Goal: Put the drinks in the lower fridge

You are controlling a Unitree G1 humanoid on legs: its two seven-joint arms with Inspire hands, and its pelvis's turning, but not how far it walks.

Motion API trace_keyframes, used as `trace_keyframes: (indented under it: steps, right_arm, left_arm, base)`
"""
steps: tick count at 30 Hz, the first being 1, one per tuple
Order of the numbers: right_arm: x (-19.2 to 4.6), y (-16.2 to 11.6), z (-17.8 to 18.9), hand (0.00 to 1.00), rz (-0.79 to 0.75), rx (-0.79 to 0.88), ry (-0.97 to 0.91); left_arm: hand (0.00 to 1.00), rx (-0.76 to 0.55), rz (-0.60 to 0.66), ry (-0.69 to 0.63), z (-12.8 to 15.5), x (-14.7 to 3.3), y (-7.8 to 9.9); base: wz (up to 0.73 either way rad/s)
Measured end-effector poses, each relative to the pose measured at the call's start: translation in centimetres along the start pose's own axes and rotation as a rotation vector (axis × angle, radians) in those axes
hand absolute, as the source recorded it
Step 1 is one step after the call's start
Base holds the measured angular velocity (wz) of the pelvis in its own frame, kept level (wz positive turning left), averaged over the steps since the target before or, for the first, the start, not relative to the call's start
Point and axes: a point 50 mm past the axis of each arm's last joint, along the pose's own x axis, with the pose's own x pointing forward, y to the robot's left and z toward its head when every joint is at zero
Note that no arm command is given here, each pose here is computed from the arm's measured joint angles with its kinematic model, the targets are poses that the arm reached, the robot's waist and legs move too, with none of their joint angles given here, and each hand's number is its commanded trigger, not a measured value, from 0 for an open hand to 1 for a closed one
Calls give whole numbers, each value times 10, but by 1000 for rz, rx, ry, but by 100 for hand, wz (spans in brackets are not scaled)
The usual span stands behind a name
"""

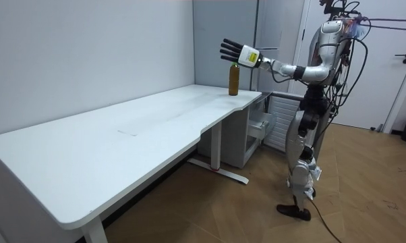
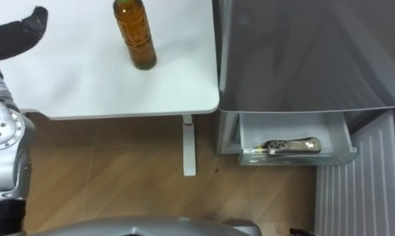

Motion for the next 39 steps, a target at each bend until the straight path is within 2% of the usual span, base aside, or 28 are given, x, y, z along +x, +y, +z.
trace_keyframes:
  steps: [5,12,21,29,34,39]
  right_arm:
    - [0,0,1,0,10,-2,-2]
    - [0,-1,-2,0,34,40,3]
    - [0,0,3,0,60,8,-16]
    - [-1,0,4,0,70,0,-21]
    - [-1,-3,0,0,60,-63,5]
    - [-1,-3,3,0,51,-96,22]
  left_arm:
    - [0,-62,-67,37,-2,-1,-6]
    - [0,-55,-151,57,-8,0,-10]
    - [0,-66,-299,106,-14,-1,-19]
    - [0,-72,-373,108,-14,-2,-23]
    - [0,-149,-426,188,-22,-5,-25]
    - [0,-224,-436,350,-51,-11,-27]
  base:
    - [0]
    - [0]
    - [0]
    - [0]
    - [-1]
    - [-7]
